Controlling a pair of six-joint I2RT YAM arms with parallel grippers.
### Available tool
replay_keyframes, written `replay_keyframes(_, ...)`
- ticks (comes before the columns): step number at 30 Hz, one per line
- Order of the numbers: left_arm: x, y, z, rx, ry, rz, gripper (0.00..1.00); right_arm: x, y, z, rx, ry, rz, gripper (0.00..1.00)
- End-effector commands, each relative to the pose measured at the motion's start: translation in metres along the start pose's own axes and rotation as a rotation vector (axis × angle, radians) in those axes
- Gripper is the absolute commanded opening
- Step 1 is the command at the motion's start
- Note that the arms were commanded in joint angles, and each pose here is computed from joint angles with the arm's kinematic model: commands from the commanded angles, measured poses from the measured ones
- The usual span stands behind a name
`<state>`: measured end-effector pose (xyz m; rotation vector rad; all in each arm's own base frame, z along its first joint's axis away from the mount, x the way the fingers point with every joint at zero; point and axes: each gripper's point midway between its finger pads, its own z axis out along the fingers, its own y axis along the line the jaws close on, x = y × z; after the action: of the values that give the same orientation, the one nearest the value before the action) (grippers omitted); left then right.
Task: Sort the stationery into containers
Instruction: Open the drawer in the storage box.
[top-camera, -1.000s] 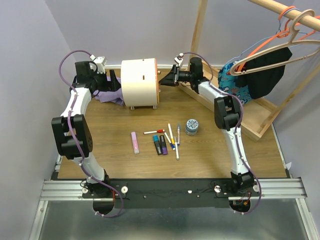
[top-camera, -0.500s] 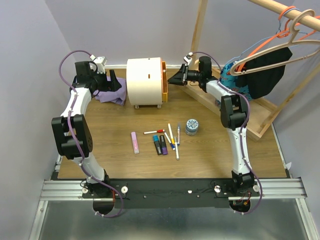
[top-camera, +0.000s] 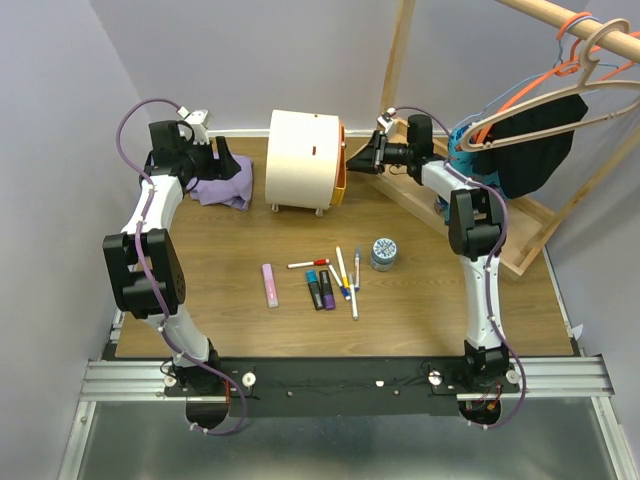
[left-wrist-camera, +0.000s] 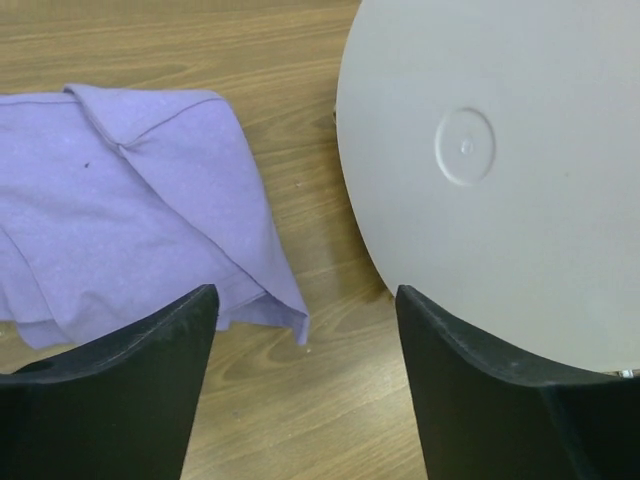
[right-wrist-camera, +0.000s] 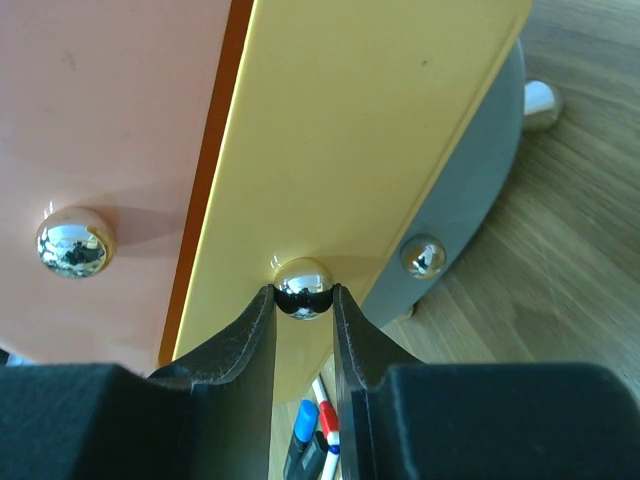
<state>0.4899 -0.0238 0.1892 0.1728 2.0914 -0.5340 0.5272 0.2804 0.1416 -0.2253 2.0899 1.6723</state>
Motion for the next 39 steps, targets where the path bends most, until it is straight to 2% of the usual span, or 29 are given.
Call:
replay_keyframes(1, -0.04, -0.011, -0.009, 0.018, -0.109, 0.024, 0.75, 0.001, -0.028, -0.015, 0.08, -0.024, 0.049, 0.19)
replay_keyframes(4, -0.063, -0.029, -0.015, 0.082, -0.166, 0.022, 0.53, -0.002, -0.026, -0.014, 0.081, -0.029, 0.039, 0.19)
replay_keyframes(5, -0.071, -0.038, -0.018, 0.108, -0.188, 0.024, 0.4, -0.003, -0.026, -0.014, 0.081, -0.03, 0.036, 0.19)
replay_keyframes(7, -0.088, -0.059, -0.024, 0.169, -0.215, 0.06, 0.25, -0.006, -0.025, -0.013, 0.083, -0.036, 0.03, 0.19)
replay_keyframes(8, -0.095, -0.068, -0.026, 0.191, -0.23, 0.076, 0.1, -0.005, -0.024, -0.012, 0.082, -0.034, 0.03, 0.19)
replay_keyframes(10, -0.11, -0.092, -0.03, 0.245, -0.26, 0.108, 0.0, -0.005, -0.023, -0.01, 0.08, -0.032, 0.026, 0.19)
replay_keyframes(12, -0.125, -0.113, -0.034, 0.286, -0.292, 0.137, 0.0, -0.005, -0.02, -0.006, 0.077, -0.029, 0.024, 0.19)
replay_keyframes(17, -0.122, -0.171, -0.026, 0.428, -0.27, 0.196, 0.0, -0.006, -0.016, 0.001, 0.072, -0.027, 0.014, 0.19)
replay_keyframes(20, -0.112, -0.18, -0.015, 0.453, -0.242, 0.181, 0.0, -0.007, -0.014, 0.003, 0.073, -0.031, 0.011, 0.18)
replay_keyframes(29, -0.077, -0.153, 0.027, 0.384, -0.147, 0.101, 0.0, -0.007, -0.013, 0.004, 0.072, -0.033, 0.011, 0.18)
replay_keyframes(39, -0.056, -0.127, 0.046, 0.288, -0.086, 0.09, 0.0, -0.01, -0.006, 0.003, 0.064, -0.041, 0.005, 0.18)
